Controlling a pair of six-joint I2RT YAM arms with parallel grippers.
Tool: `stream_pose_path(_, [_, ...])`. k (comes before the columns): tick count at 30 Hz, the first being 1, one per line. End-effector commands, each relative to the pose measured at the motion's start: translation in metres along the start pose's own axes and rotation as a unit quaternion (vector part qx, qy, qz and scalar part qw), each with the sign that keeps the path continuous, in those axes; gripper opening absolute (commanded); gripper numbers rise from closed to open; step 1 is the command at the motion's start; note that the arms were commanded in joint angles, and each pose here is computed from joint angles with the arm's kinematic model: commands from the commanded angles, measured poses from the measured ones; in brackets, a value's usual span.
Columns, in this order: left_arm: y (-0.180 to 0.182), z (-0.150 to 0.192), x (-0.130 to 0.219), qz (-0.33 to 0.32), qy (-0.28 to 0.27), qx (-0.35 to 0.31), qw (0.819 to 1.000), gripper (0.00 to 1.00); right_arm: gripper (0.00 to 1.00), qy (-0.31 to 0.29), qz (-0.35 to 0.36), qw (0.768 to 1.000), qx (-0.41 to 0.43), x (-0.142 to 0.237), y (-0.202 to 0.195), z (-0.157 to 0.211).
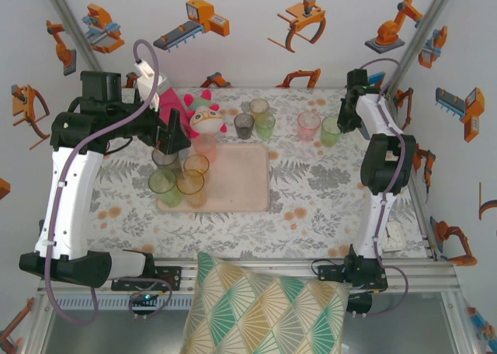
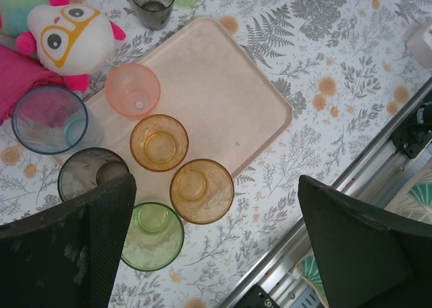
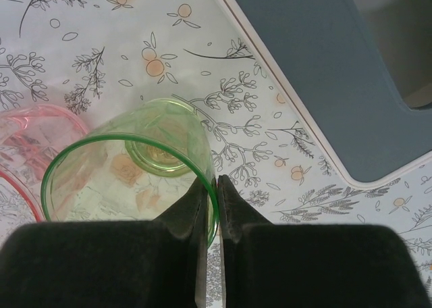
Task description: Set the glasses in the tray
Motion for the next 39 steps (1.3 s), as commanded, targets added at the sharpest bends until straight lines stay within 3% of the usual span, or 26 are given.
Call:
stream_pose_path(1, [0.005, -0.003, 0.002, -0.015, -0.006, 0.003, 1.0, 0.97, 0.1, -0.019, 0.004, 1.0, 0.002, 0.017, -0.004, -0.013])
stream_pose_path(25, [0.009, -0.013, 0.008, -0.03, -0.02, 0.008, 0.999, 0.97, 0.09, -0.038, -0.01, 0.999, -0.023, 0.053, -0.007, -0.009])
stream_pose_path(39, [0.011, -0.01, -0.001, -0.024, -0.018, 0.023, 0.999, 0.97, 0.09, -0.055, -0.024, 0.998, -0.018, 0.096, -0.001, 0.021])
Point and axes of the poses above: each hand's point on the last joint's axis, 136 mm out from that joint toward the fingers, its own x axis back along the fingers, its own y axis along the line the jaws close on, z = x × y, the point moved 3 cm from there along x, back along the fingers, and after that the axes turned 4 degrees about -x, right-handed, at the moved point
